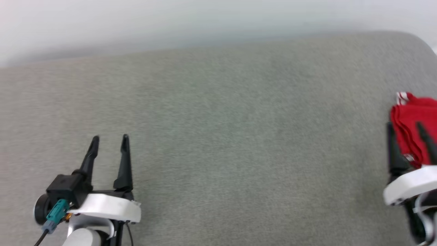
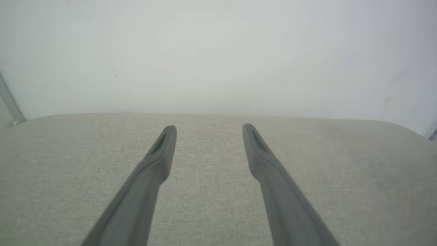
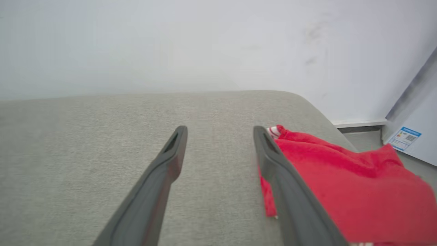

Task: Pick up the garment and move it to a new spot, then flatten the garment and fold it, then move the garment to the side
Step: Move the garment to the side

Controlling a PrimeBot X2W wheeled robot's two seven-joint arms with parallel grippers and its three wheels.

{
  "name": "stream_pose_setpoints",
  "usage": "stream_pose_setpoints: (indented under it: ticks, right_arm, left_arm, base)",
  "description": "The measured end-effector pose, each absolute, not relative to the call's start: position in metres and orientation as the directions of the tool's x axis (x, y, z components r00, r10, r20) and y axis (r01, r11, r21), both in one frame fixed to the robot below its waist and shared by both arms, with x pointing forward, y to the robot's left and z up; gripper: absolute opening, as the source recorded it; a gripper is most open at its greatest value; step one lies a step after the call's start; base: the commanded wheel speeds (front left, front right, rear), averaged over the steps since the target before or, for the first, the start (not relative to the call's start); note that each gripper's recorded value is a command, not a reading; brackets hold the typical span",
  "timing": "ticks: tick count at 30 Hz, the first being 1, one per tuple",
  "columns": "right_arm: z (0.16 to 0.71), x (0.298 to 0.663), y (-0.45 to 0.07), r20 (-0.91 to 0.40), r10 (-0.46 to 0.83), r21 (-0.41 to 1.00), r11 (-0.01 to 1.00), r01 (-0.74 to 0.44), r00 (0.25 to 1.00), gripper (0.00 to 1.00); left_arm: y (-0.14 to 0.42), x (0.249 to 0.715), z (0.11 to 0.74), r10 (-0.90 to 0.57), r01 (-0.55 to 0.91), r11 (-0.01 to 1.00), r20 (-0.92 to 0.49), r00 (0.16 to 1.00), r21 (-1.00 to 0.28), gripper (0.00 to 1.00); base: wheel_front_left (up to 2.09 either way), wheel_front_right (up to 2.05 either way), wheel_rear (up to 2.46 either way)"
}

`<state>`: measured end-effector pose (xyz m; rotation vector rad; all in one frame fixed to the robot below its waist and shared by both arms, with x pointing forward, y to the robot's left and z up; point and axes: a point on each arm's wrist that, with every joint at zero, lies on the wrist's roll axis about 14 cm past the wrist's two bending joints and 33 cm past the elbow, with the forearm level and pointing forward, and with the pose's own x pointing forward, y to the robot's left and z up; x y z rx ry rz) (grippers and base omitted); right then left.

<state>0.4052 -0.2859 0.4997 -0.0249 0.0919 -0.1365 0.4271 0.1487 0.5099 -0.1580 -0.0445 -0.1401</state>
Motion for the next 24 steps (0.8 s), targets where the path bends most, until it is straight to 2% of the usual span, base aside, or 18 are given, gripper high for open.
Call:
stream_pose_setpoints:
  ticks: [9,18,24]
  right_arm:
    - [0.52,0.393,-0.208,-0.005,0.014,0.046,0.999,-0.014,1.0,1.0]
    - [0.528,0.357,-0.181,-0.007,0.079,0.04,0.996,-0.079,0.997,1.0]
    - [0.536,0.351,-0.18,0.005,0.08,0.032,0.996,-0.08,0.997,1.0]
  left_arm:
    - [0.203,0.391,0.521,0.007,0.0,0.995,0.071,0.997,-0.099,1.0]
    - [0.198,0.358,0.514,-0.011,0.015,0.996,0.049,0.999,-0.086,1.0]
    - [0.193,0.353,0.509,-0.02,0.023,0.995,0.037,0.999,-0.094,1.0]
  base:
    - [0.0,0.0,0.0]
    - [0.0,0.0,0.0]
    - [0.0,0.0,0.0]
